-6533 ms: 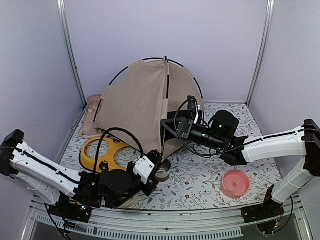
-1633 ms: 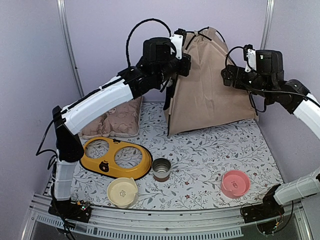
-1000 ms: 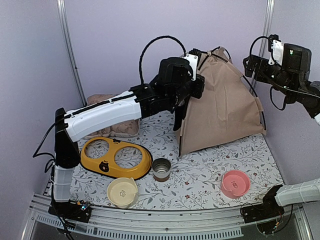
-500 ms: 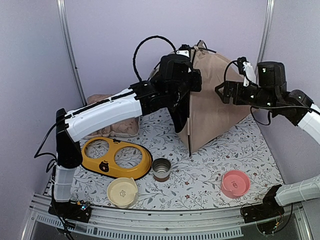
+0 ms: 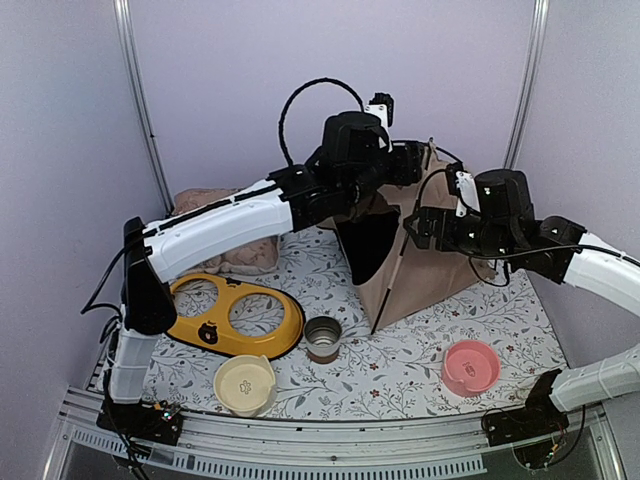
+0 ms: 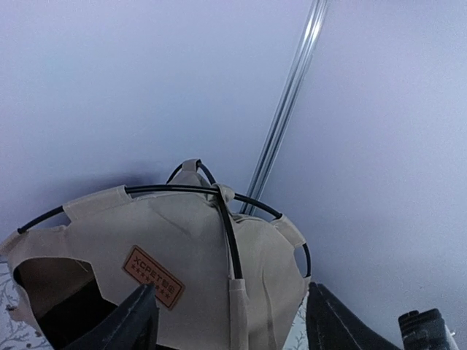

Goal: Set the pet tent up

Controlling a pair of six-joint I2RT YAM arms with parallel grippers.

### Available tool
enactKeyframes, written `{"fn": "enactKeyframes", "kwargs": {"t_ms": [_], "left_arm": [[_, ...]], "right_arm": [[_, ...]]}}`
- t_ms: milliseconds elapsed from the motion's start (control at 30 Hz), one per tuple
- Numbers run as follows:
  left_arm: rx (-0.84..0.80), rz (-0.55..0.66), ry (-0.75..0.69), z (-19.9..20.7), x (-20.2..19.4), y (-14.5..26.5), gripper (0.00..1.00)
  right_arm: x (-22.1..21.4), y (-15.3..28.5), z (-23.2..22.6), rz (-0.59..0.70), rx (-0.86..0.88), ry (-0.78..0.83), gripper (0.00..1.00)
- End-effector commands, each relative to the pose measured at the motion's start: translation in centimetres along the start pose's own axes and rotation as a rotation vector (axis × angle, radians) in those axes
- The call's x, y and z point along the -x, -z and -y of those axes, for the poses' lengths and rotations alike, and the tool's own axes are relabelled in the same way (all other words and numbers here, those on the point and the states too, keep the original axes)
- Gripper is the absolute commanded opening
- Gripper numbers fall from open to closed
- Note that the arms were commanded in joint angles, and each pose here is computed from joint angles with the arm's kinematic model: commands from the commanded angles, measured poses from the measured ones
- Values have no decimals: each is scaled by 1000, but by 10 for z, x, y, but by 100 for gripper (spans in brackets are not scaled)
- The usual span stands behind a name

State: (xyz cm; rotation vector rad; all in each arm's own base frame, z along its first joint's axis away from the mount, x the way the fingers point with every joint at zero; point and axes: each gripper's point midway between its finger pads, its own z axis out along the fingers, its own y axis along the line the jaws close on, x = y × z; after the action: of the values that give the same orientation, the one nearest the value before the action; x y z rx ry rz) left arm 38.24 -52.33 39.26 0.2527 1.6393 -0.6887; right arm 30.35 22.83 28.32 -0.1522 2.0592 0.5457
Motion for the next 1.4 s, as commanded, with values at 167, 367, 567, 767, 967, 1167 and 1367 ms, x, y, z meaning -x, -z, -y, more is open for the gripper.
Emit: {"fn": "enactKeyframes", "kwargs": {"t_ms": [167, 367, 567, 767, 967, 1167, 1367], "left_arm": [[-62, 24, -42, -47, 67, 39, 79], [-27, -38, -87, -94, 67, 67, 79], [35, -66, -93, -141, 64, 95, 77], [73, -85, -112, -175, 62, 115, 76], [76, -87, -121, -186, 61, 127, 76], [56, -84, -128, -186, 63, 131, 74], [72, -85, -155, -190, 65, 133, 72]], "right_arm": [[22, -13, 16, 86, -129, -101, 100], [81, -24, 31, 179, -179, -121, 99], [90, -55, 45, 128, -229, -79, 89], [89, -59, 40, 93, -189, -89, 79], [75, -78, 34, 18, -159, -106, 69], [107, -61, 45, 86, -204, -63, 38], [148, -39, 53, 165, -210, 17, 0]]}}
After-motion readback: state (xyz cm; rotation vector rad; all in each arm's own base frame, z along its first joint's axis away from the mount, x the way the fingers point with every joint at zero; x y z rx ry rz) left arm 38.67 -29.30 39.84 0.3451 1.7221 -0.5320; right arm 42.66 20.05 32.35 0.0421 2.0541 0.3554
